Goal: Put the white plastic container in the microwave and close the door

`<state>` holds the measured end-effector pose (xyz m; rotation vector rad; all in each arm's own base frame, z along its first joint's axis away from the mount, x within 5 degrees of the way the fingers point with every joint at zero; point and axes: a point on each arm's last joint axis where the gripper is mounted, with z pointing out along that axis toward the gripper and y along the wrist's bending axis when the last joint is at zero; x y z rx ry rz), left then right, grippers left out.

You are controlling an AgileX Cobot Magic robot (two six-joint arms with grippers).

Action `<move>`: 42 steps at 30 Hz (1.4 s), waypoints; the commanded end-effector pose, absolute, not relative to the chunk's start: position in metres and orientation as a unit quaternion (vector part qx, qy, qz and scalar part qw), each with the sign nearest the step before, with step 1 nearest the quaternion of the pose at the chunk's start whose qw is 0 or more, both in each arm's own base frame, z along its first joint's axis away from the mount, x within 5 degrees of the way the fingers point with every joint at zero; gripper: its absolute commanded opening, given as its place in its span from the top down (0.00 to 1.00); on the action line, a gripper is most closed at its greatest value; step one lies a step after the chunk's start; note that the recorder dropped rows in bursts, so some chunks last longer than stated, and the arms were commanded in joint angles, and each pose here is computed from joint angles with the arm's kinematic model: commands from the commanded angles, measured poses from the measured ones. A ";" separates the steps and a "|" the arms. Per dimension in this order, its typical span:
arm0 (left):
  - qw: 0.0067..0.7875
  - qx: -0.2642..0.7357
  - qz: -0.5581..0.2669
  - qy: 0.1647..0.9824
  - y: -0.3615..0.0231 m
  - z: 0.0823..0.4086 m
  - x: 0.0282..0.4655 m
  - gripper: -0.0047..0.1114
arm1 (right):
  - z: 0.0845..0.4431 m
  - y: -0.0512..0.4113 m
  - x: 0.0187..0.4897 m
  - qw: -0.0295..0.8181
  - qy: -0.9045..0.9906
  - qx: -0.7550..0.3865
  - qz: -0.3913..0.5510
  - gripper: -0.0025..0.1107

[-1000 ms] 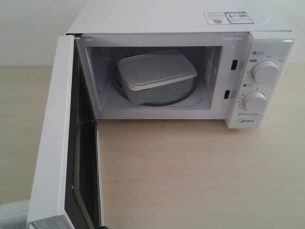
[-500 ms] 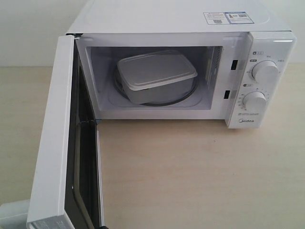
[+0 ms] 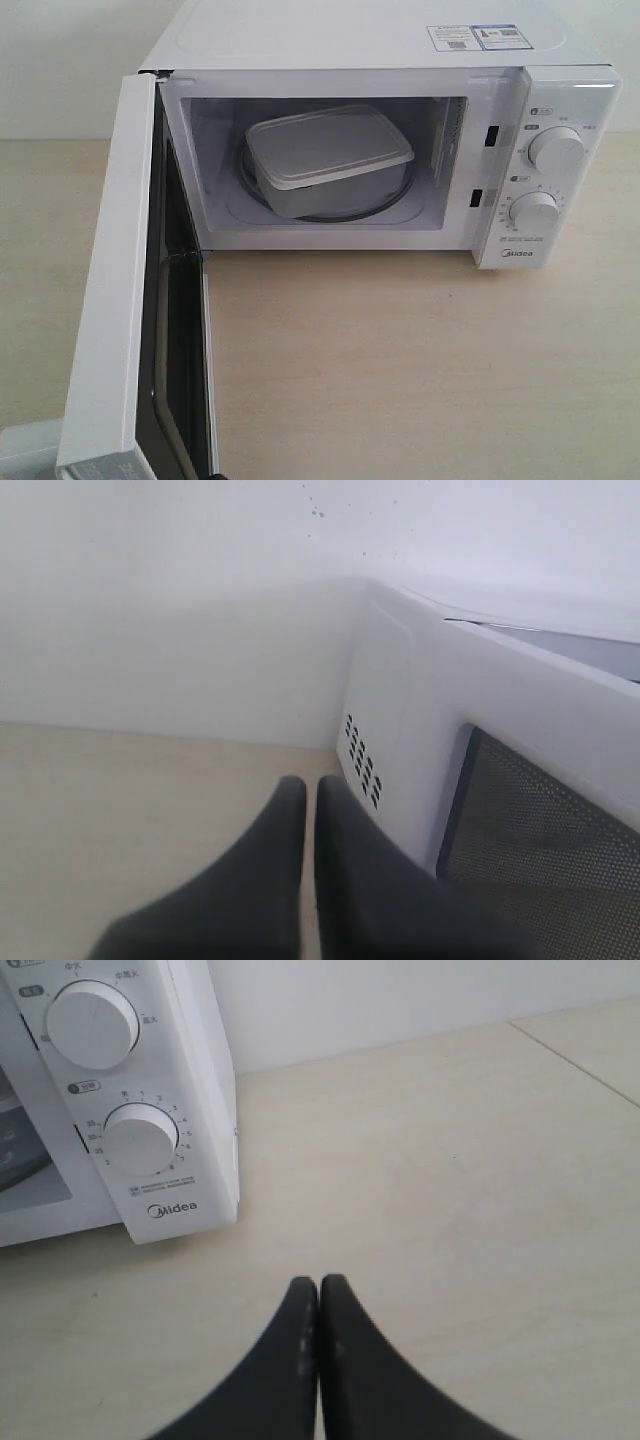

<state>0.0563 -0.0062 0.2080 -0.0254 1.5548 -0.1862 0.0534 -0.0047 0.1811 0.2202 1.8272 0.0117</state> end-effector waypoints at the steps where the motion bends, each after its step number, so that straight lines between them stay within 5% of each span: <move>1: 0.714 -0.015 -0.089 0.694 -0.006 0.209 0.056 0.92 | 0.183 -0.005 0.053 0.613 0.785 0.094 0.001 0.98; 15: 0.826 -0.050 -0.119 0.549 -0.001 0.272 0.042 0.92 | 0.183 -0.004 0.053 0.613 0.786 0.086 0.008 0.98; 28: 0.663 -0.016 -0.108 0.740 -0.012 0.336 0.088 0.92 | 0.186 -0.008 0.054 0.624 0.778 0.036 -0.059 0.98; 42: 0.692 -0.023 -0.106 0.714 -0.012 0.346 0.101 0.92 | 0.199 -0.007 0.056 0.681 0.728 0.067 -0.021 0.98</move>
